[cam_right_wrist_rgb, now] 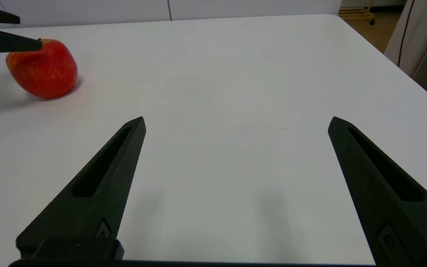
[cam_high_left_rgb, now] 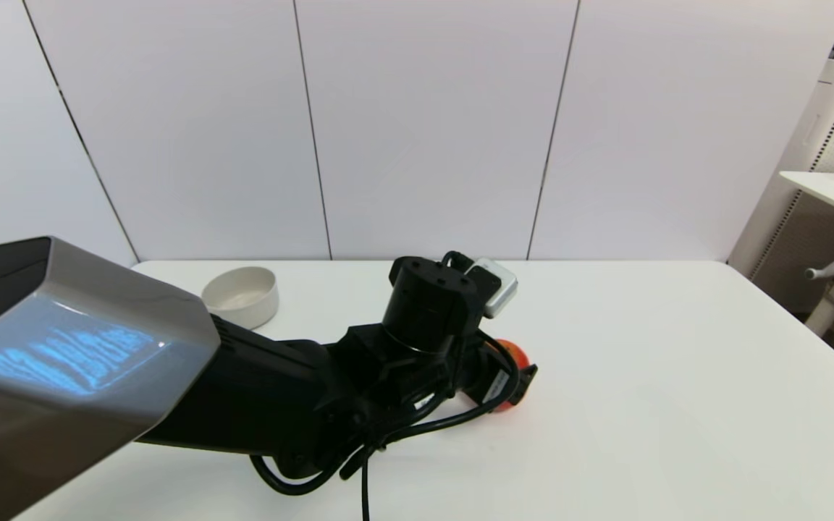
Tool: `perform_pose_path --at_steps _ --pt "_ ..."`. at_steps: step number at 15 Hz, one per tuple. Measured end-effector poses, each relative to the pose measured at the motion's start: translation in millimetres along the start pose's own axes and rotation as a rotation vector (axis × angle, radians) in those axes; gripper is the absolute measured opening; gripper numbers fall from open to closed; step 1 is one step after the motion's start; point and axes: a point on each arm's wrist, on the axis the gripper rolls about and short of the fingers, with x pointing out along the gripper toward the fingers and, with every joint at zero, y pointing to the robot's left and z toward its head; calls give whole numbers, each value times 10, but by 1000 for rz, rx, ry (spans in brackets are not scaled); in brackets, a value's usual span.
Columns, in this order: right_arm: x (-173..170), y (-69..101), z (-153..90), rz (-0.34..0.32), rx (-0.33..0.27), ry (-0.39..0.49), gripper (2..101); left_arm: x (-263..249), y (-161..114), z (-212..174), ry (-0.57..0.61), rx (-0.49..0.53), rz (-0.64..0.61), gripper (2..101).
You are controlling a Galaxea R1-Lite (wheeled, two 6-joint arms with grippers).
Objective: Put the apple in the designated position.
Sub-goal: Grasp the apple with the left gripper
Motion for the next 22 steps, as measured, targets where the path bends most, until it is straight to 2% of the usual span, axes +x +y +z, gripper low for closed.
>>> perform_pose_path --at_steps 12,16,19,20,21,22 --pt "0 0 0 0 -1 0 973 172 -31 -172 59 -1 -18 979" --pt "0 0 0 0 -1 0 973 212 -68 -267 105 -1 -101 979" --pt "0 0 -1 0 0 0 973 245 -76 -309 121 -1 -104 979" --pt "0 0 -1 0 0 0 973 252 -77 -317 122 -1 -104 931" --pt "0 0 -1 0 -1 0 973 258 -78 -324 125 -1 -105 822" --pt "0 0 -1 0 -1 0 973 262 -78 -328 126 -1 -105 755"
